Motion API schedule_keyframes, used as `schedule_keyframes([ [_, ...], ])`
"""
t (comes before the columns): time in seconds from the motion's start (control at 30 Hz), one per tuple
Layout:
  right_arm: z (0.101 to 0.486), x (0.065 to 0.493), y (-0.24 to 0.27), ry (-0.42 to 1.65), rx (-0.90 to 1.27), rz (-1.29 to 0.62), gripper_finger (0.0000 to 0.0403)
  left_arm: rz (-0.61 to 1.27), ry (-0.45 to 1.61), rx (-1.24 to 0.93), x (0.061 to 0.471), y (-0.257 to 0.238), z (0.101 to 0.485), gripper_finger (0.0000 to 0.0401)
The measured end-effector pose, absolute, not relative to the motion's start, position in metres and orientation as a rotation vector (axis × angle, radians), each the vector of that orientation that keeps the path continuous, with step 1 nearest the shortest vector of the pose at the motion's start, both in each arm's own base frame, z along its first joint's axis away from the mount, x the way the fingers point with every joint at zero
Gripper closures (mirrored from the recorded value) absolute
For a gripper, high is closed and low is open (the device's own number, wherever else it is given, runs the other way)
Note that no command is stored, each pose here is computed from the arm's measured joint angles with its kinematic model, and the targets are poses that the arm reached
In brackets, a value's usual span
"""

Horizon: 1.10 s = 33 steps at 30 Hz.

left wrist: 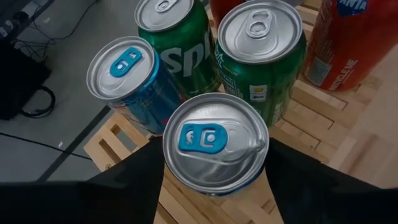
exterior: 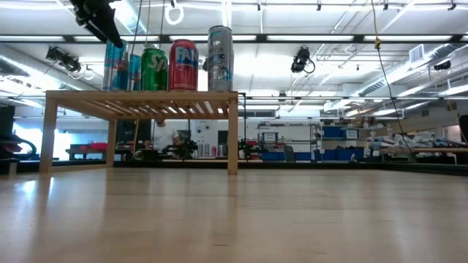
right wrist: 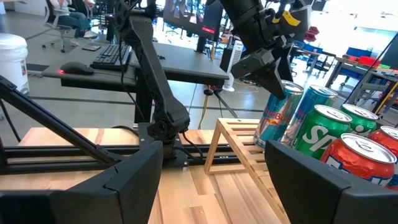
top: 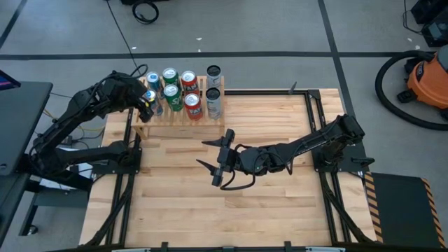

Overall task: Place canned beverage on shelf
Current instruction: Put the blue soda can on the shelf

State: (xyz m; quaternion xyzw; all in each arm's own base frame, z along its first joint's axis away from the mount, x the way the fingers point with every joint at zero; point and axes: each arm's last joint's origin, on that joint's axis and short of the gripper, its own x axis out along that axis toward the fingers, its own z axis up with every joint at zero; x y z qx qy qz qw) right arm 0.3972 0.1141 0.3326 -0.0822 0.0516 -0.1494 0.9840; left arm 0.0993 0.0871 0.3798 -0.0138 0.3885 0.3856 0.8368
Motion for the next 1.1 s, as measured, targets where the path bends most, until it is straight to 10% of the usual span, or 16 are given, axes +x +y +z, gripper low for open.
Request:
schedule_keyframes([
  [1.1,0.332,0.395,0.122,0.109,-0.171,-0.281,0.0112,0.535,0.879,0.071,0.08,0.1,0.376,0.015],
])
